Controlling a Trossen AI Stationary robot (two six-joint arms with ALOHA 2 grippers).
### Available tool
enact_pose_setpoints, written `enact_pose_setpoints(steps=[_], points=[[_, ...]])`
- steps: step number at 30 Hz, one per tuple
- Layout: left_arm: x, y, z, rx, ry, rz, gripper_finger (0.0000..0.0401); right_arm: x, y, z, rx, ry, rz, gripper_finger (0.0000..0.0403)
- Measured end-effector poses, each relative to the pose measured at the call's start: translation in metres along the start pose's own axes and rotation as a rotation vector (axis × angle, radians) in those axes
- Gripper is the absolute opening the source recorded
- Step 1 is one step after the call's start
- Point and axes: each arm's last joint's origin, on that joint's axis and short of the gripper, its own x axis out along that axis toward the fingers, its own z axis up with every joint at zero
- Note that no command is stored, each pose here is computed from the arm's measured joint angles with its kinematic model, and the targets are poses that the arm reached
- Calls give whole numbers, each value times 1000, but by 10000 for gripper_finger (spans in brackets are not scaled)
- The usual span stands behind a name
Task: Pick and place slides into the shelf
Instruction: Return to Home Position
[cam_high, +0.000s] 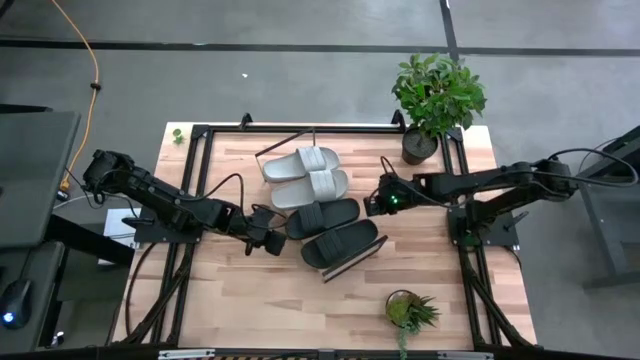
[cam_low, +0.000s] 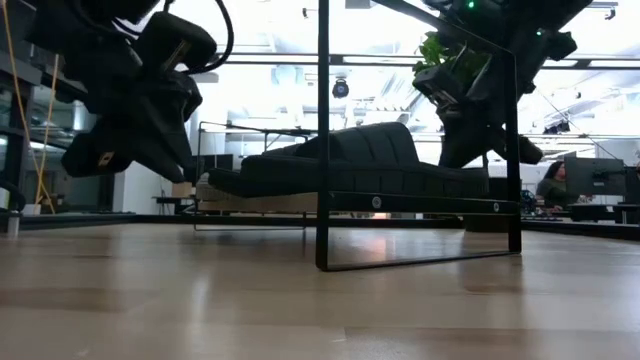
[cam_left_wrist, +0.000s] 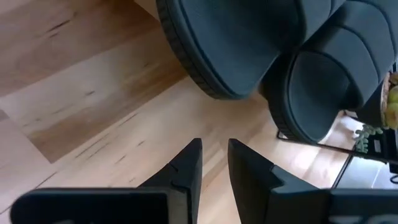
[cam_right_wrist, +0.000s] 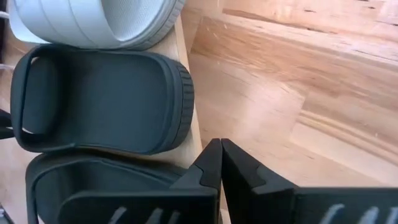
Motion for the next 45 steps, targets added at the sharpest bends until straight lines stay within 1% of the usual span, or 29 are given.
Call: enact_pose_setpoints(steps=[5,14,17,22,26,29,32,34,38,43,45], points=[[0,-1,0,-15,-18,-11,67,0,-1,3,-13,27,11,0],[-1,-13,-1,-33,-22,-127,67,0,-1,2,-29,51,21,0],[-1,-14,-1,-34,-26,-137,67,0,-1,2,-39,62,24,0],[3,-14,-10,-28,-4,-127,67,0,-1,1,-69,68,25,0],[2,-17,-19,34,19,-145,67,-2,-1,1,-115,41,21,0],[-1,-18,-21,61,52,-160,67,-10,0,2,-156,15,43,0],[-8,-16,-21,89,94,-156,67,-24,2,3,-197,-9,96,0],[-14,-15,-20,92,93,-149,67,-36,2,4,-236,-25,138,0],[-31,-11,-16,135,46,-128,67,-59,0,4,-329,-51,205,0],[-56,-9,-9,298,-64,-158,67,-78,-4,2,-442,-57,270,0],[-65,-10,-5,355,-103,-189,67,-83,-6,1,-469,-48,292,0]])
